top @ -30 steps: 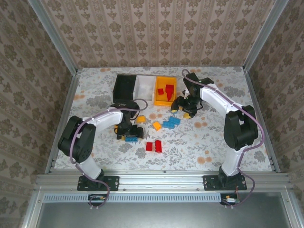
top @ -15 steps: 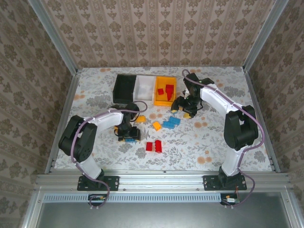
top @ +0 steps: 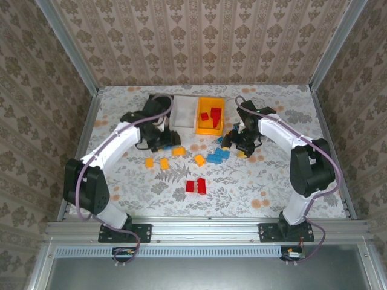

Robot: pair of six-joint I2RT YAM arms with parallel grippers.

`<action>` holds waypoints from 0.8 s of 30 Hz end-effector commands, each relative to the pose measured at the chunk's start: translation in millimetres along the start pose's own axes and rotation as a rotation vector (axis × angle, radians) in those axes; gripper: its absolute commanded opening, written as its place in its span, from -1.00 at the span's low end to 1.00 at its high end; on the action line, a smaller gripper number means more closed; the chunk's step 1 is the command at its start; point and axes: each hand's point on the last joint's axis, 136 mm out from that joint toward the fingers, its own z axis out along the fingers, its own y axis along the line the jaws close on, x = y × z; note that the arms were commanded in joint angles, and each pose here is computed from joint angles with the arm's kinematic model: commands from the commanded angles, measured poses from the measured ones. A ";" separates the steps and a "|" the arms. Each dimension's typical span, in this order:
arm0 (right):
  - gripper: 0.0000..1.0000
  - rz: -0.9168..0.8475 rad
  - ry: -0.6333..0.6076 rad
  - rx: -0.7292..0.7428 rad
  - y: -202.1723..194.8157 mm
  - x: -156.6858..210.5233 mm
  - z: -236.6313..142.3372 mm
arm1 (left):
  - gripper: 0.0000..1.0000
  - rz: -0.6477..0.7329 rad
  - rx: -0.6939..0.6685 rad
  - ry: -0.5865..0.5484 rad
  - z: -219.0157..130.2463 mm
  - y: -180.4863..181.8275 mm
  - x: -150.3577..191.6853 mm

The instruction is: Sort the legos into containers by color

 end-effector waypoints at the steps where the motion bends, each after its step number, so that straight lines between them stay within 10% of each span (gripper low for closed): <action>1: 0.37 0.015 -0.045 -0.004 -5.8 8.4 -14.7 | 0.21 -0.073 0.113 -0.038 7.8 -21.2 -46.3; 12: 0.37 0.061 -0.061 0.037 -41.6 50.9 -17.5 | 0.29 -0.185 0.189 -0.083 57.1 -46.7 -144.2; 24: 0.39 0.057 -0.125 0.109 -59.5 31.1 -32.4 | 0.85 -0.225 0.193 -0.064 73.7 -47.5 -163.7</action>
